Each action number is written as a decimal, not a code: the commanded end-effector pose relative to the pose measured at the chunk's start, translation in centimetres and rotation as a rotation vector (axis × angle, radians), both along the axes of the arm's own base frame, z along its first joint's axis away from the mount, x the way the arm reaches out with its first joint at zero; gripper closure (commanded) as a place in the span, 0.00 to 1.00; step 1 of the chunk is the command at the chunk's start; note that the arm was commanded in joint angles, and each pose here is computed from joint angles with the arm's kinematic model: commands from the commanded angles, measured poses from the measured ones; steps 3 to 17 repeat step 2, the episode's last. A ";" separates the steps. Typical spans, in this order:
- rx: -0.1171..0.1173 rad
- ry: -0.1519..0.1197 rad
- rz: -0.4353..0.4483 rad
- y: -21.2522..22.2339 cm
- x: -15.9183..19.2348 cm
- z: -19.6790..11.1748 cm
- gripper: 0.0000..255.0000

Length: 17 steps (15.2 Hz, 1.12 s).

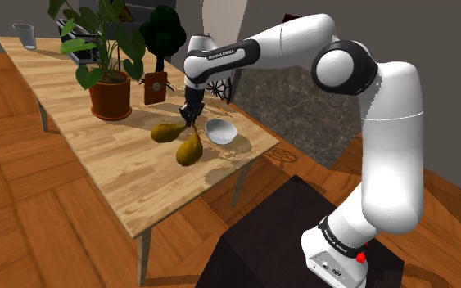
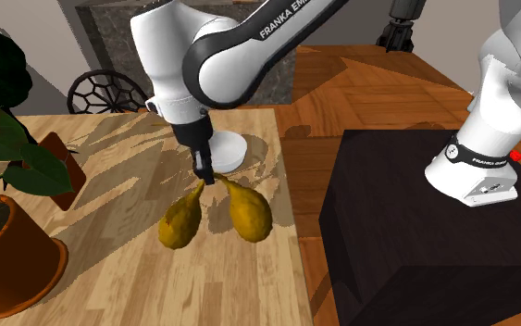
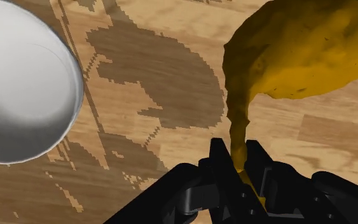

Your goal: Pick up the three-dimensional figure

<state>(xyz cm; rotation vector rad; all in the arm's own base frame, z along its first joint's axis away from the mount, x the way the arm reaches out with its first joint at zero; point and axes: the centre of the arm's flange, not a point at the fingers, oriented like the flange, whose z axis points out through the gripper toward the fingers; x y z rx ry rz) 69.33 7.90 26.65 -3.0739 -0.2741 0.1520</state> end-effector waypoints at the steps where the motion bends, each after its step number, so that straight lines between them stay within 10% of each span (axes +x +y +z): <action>1: 0.000 -0.001 0.000 -0.1 0.0 0.8 1.00; 17: 0.000 -0.001 0.000 -0.1 0.0 0.8 1.00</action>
